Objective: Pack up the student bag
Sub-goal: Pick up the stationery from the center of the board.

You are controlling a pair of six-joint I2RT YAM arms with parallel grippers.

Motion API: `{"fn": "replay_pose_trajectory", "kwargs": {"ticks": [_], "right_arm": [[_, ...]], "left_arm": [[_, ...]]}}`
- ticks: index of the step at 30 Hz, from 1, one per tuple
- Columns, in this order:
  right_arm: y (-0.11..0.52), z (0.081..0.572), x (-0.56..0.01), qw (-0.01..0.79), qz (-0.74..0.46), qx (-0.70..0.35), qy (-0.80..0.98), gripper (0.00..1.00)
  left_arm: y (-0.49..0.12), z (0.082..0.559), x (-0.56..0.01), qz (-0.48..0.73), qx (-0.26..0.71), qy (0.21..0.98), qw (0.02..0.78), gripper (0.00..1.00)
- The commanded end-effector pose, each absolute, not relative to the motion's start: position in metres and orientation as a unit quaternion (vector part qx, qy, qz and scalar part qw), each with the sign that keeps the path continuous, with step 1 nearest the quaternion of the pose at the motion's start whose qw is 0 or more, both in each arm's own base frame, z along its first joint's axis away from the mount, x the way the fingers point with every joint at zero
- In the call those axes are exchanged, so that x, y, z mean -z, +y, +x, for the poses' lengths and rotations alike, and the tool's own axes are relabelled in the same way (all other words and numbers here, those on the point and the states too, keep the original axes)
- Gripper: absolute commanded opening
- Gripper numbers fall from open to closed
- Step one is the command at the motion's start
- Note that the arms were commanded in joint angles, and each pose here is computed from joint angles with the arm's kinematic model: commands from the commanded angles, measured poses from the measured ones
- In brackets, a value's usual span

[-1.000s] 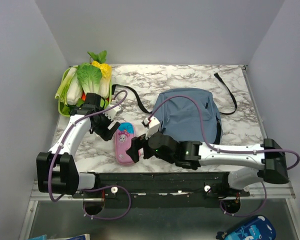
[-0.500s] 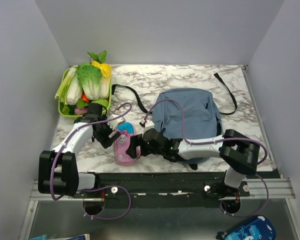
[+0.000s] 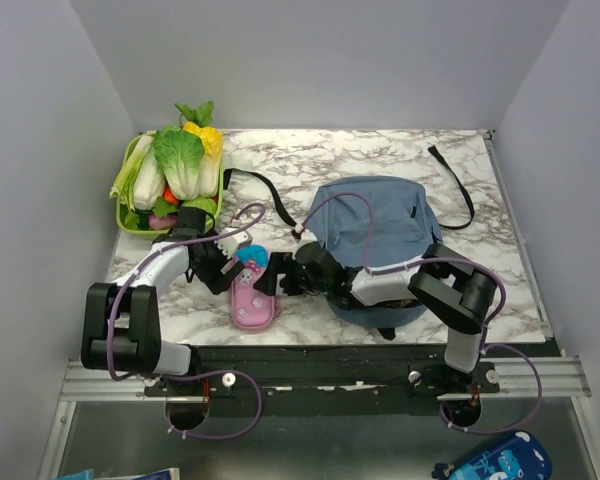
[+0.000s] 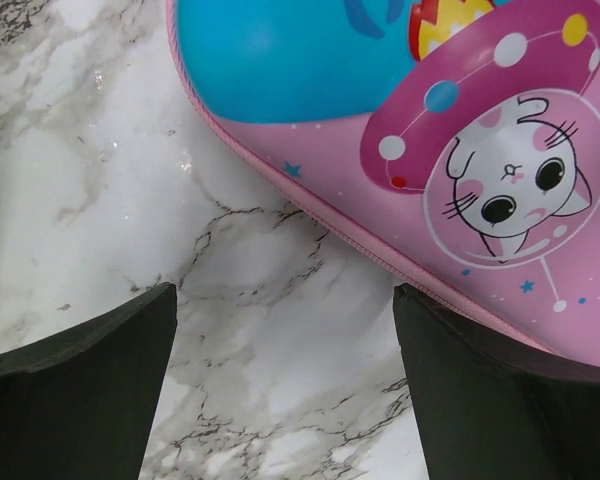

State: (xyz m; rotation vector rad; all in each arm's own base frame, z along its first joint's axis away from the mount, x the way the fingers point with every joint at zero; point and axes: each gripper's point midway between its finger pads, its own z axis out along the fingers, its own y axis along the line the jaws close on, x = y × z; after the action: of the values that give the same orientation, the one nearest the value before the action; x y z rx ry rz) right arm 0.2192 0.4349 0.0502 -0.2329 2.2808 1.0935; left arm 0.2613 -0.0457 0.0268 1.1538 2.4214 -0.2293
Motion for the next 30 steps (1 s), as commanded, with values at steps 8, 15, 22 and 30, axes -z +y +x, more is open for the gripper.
{"fn": "replay_pose_trajectory", "kwargs": {"ticks": [8,15,22,30], "right_arm": [[0.469,0.204,-0.059,0.232,-0.076,-0.513,0.823,0.96],[0.474,0.206,-0.109,0.26,-0.06,-0.584,0.767,0.88],[0.46,0.199,-0.141,0.296,-0.07,-0.606,0.735,0.77],[0.461,0.191,-0.134,0.293,-0.085,-0.595,0.743,0.71]], "left_arm": [[-0.093,0.274,-0.04,0.429,0.141,0.859,0.242,0.94],[-0.117,0.267,-0.038,0.44,0.16,0.852,0.235,0.94],[-0.125,0.27,-0.041,0.428,0.179,0.854,0.236,0.94],[-0.129,0.27,-0.041,0.414,0.189,0.86,0.229,0.94]]}}
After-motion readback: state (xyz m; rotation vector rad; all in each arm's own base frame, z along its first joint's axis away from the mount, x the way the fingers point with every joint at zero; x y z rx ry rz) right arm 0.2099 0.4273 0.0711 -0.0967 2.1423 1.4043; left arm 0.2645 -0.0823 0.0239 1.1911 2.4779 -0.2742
